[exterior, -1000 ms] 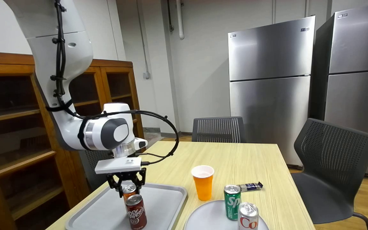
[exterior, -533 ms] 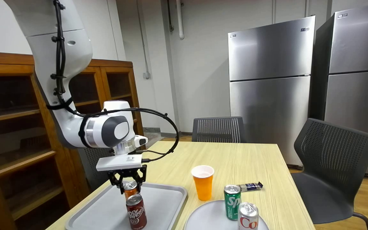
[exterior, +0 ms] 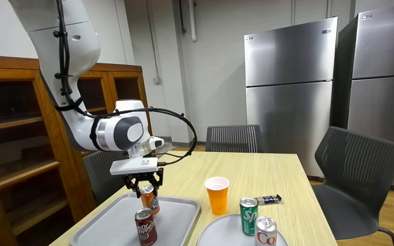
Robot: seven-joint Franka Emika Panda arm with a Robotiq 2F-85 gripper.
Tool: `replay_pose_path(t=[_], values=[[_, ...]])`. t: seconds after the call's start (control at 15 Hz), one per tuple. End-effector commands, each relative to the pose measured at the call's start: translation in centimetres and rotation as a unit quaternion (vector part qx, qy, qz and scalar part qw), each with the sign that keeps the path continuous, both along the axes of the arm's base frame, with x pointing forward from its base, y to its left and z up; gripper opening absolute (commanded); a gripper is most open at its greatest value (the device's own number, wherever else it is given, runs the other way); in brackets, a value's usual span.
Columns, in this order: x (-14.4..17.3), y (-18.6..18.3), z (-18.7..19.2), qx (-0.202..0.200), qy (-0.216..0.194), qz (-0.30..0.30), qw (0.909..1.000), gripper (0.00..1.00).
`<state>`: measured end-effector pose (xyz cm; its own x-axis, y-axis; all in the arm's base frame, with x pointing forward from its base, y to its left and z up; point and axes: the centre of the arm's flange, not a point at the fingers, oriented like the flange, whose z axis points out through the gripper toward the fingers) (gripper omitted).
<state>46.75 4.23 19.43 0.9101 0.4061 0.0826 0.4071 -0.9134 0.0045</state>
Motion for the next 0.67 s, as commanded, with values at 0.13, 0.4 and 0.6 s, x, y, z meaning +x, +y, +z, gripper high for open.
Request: replay_pose_path(t=[0.13,0.4,0.6], values=[[0.6,-3.2,2.2,-0.003,-0.02,-0.043,0.9989,0.38],[0.6,-6.1,2.5,-0.011,-0.024,-0.073,0.997,0.38],[0.4,-8.3,2.7,-0.018,-0.024,-0.097,0.9949,0.38]])
